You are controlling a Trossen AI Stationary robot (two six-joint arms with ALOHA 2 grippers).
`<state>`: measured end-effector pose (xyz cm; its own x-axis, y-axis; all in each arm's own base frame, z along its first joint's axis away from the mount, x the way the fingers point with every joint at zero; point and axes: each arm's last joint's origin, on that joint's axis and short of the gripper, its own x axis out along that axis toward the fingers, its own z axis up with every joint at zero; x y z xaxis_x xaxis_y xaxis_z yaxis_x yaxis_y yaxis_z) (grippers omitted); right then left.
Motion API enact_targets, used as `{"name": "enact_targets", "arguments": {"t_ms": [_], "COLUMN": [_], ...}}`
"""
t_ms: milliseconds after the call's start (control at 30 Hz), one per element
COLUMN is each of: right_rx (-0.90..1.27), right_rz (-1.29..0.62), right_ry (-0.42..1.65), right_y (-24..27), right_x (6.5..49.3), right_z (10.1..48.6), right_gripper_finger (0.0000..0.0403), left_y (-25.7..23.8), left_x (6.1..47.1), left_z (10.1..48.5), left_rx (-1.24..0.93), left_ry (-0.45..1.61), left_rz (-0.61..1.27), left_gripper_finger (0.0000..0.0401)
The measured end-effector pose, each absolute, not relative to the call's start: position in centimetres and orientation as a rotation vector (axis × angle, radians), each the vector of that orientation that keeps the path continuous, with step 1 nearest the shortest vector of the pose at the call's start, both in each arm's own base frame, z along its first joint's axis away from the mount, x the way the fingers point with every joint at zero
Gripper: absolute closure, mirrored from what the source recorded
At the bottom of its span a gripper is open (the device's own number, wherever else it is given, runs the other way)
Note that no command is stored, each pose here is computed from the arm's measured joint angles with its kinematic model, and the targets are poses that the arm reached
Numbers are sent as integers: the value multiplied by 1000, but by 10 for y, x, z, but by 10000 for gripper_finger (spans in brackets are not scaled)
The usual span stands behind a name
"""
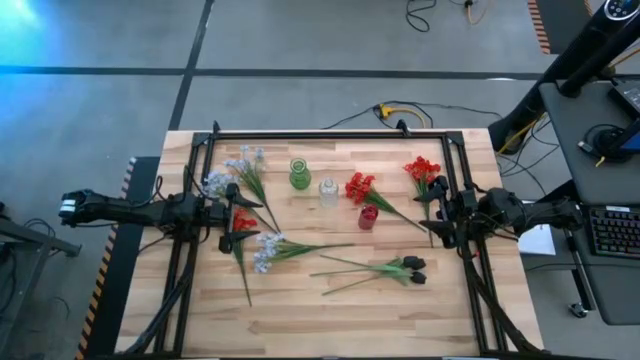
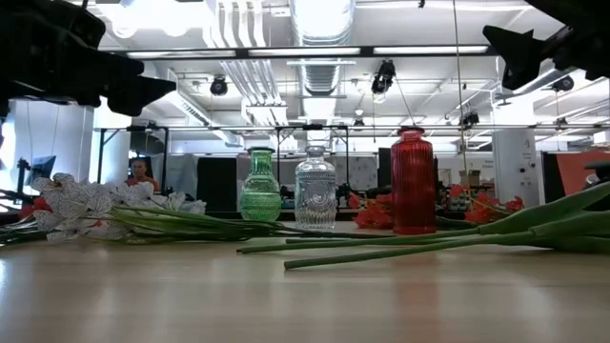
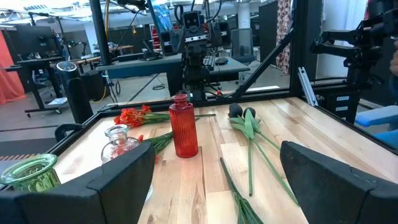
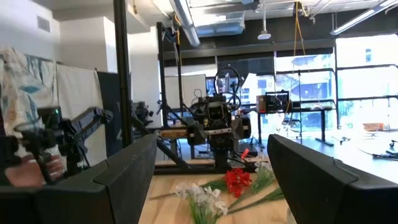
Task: Sort flowers into vase by color
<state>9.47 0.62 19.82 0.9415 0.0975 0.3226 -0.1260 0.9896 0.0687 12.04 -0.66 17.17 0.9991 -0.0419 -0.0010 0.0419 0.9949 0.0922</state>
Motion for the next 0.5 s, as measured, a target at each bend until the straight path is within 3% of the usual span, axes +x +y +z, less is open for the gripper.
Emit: {"name": "enact_targets", "arguments": {"t_ms": [167,500], "right_rx": [264,234], "right_rz": [147,142], "right_ry": [-347,-349], "right_y": [6,6], "right_x": [94,94], "right_z": [201,201], "right_gripper_finger": [103,103], "left_y": [-6,-6], "left_x": [120,113], "left_z": [183,209], "left_rx": [88,-48], "left_ry": [-114,-390], "left_rz": [-30,-57], "left_gripper_finger": [74,74]}}
